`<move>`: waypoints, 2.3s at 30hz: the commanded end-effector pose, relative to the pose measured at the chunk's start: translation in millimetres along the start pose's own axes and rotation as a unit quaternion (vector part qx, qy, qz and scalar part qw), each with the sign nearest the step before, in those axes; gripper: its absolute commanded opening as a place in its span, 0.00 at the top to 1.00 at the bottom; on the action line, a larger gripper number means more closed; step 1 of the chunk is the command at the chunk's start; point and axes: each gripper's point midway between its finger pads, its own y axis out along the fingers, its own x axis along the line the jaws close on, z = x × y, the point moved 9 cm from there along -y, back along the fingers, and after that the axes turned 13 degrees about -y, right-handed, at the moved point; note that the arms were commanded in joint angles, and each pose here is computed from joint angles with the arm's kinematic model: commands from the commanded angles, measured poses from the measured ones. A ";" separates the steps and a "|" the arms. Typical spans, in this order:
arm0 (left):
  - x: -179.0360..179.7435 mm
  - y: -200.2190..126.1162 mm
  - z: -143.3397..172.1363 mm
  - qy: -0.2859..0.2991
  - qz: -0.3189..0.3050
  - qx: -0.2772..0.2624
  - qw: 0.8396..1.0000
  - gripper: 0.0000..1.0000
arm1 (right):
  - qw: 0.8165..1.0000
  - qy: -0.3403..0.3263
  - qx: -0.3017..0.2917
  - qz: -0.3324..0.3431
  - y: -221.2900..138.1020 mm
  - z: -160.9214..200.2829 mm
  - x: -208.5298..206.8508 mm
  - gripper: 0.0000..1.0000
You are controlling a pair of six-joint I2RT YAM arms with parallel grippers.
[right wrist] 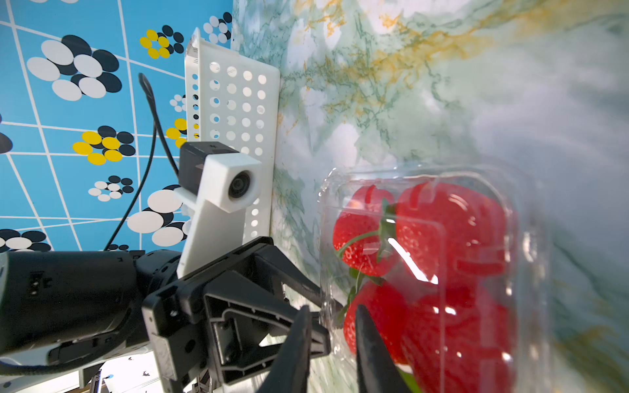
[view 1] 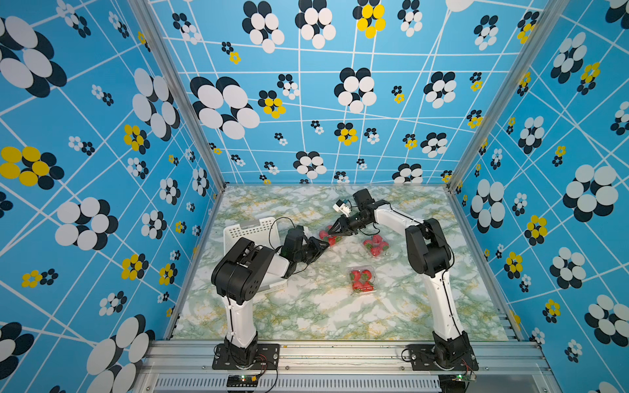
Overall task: Pack strawberries into containers
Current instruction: Close the packing box at the center of the board.
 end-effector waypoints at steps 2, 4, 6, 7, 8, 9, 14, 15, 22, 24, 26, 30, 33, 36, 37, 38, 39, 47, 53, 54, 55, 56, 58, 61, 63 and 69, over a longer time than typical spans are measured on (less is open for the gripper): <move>8.0 5.0 0.5 -0.005 -0.014 0.001 1.000 0.77 | 1.000 -0.010 0.006 0.000 -4.7 1.1 11.4 0.75; 8.2 5.0 0.3 -0.006 -0.014 0.002 1.000 0.65 | 1.000 -0.011 0.006 0.000 -5.3 0.9 12.0 0.75; 7.2 4.8 0.9 -0.004 -0.012 0.002 1.000 0.59 | 1.000 -0.013 0.006 0.000 -5.8 0.7 12.8 0.75; 7.4 4.2 0.8 -0.004 -0.012 0.002 1.000 0.58 | 1.000 -0.014 0.006 0.001 -6.2 0.2 13.1 0.75; 5.9 3.4 0.8 -0.003 -0.010 0.001 1.000 0.58 | 1.000 -0.015 0.006 0.002 -7.2 -0.5 13.3 0.75; 5.5 3.2 0.9 -0.002 -0.011 0.001 1.000 0.58 | 1.000 -0.016 0.007 0.002 -7.9 -1.3 13.9 0.75; 8.4 4.6 1.5 -0.003 -0.015 0.004 1.000 0.66 | 1.000 -0.021 0.005 0.002 -10.6 -4.9 16.3 0.75; 9.5 5.7 1.9 -0.005 -0.014 0.005 1.000 0.66 | 1.000 -0.021 0.006 0.001 -10.8 -4.4 16.6 0.75; 10.9 9.5 6.7 -0.003 -0.004 0.012 1.000 0.67 | 1.000 -0.022 0.006 0.001 -12.0 -4.0 16.9 0.75; 11.7 9.3 7.3 -0.003 -0.006 0.012 1.000 0.67 | 1.000 -0.023 0.006 0.001 -12.0 -4.5 17.0 0.75; 12.6 9.0 8.2 -0.003 -0.009 0.012 1.000 0.68 | 1.000 -0.023 0.005 0.001 -12.5 -5.1 17.4 0.75; 12.5 9.0 9.7 -0.003 -0.004 0.012 1.000 0.72 | 1.000 -0.023 0.005 0.002 -12.6 -5.0 17.5 0.75; 11.8 9.2 9.1 -0.003 -0.004 0.011 1.000 0.77 | 1.000 -0.022 0.006 0.002 -13.0 -4.2 17.9 0.75; 11.8 9.1 8.6 -0.003 -0.006 0.011 1.000 0.83 | 1.000 -0.023 0.006 0.003 -13.3 -3.7 18.2 0.75; 11.9 9.1 8.8 -0.004 -0.006 0.012 1.000 0.83 | 1.000 -0.023 0.006 0.003 -13.3 -3.9 18.4 0.75; 11.6 8.9 8.6 -0.004 -0.005 0.012 1.000 0.83 | 1.000 -0.023 0.005 0.002 -13.8 -4.0 18.9 0.75; 11.1 8.7 8.9 -0.004 -0.003 0.012 1.000 0.83 | 1.000 -0.024 0.005 0.002 -14.0 -4.6 19.3 0.75; 0.4 1.7 7.7 0.011 -0.003 0.005 1.000 0.52 | 1.000 -0.029 0.003 0.004 -16.2 -8.0 21.9 0.74; 0.0 -2.3 7.1 0.012 0.004 0.001 1.000 0.51 | 0.999 -0.038 0.001 0.006 -20.4 -13.0 26.9 0.71; -1.3 -3.5 7.1 0.015 0.005 -0.001 1.000 0.50 | 0.999 -0.041 0.000 0.008 -22.5 -14.4 28.7 0.70; -2.4 -4.9 6.6 0.019 0.005 -0.003 1.000 0.50 | 0.999 -0.046 -0.001 0.010 -24.6 -16.0 30.7 0.70; -4.8 -5.8 6.3 0.024 0.007 -0.003 1.000 0.50 | 0.999 -0.049 -0.002 0.013 -26.8 -17.6 32.7 0.70; -9.4 -8.2 3.6 0.032 0.010 -0.004 0.999 0.49 | 0.998 -0.058 -0.003 0.019 -32.1 -21.3 36.2 0.66; -19.3 -14.8 0.9 0.046 0.010 -0.010 0.999 0.48 | 0.997 -0.068 -0.008 0.029 -40.7 -26.4 43.6 0.59; -29.2 -18.5 0.9 0.064 0.006 -0.009 0.998 0.47 | 0.996 -0.075 -0.012 0.038 -47.8 -29.6 48.5 0.55; -68.0 -28.6 -5.9 0.127 0.006 -0.007 0.992 0.41 | 0.993 -0.092 -0.026 0.075 -71.9 -36.0 63.4 0.39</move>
